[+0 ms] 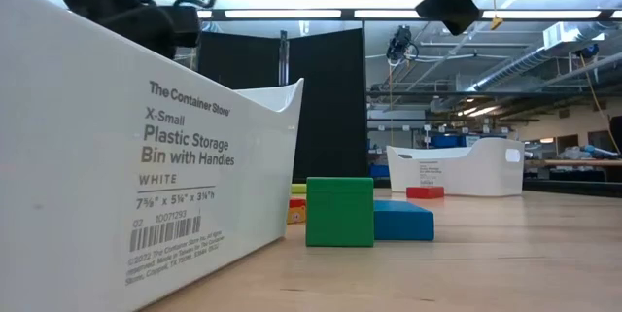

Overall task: Sort blocks by size
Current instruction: Put the red square block into the bottom white bin

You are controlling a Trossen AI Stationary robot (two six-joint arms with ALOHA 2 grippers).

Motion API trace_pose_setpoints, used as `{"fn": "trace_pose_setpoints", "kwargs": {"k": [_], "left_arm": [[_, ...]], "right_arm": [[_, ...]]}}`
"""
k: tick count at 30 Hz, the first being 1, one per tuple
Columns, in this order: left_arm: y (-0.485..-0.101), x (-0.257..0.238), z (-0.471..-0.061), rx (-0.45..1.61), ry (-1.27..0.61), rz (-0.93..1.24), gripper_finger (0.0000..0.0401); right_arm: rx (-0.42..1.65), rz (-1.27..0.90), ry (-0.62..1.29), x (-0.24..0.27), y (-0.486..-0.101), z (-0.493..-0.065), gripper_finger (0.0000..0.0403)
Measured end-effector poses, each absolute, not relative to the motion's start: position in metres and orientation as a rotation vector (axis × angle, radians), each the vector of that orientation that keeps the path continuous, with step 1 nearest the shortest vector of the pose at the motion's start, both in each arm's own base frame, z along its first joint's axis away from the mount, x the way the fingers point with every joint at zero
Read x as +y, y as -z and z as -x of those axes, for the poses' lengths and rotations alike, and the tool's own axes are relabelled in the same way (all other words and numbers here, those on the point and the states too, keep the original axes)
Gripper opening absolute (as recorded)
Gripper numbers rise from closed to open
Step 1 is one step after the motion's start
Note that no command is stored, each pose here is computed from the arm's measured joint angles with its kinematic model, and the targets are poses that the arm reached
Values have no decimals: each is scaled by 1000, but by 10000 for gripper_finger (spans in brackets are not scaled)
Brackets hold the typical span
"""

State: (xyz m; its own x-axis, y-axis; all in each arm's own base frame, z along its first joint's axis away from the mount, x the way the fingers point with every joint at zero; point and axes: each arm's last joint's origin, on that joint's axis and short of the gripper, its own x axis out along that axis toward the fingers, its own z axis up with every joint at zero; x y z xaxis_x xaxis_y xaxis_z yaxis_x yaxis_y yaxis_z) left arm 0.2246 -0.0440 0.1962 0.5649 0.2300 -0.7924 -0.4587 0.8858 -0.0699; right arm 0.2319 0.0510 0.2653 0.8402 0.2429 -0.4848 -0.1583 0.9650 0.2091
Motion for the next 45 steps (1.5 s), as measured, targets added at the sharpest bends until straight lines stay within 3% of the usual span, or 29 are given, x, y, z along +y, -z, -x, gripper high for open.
{"fn": "trace_pose_setpoints", "kwargs": {"k": [9,33,45], "left_arm": [[-189,-38,-239,915,-496,232,287],[-191,-22,-239,991,-429,164,283],[-228,12,-246,1107,-416,93,260]], "right_arm": [[529,-165,-164,48,-265,-232,299],[538,-179,-156,48,-265,-232,290],[539,-190,-152,48,-265,-232,287]]}}
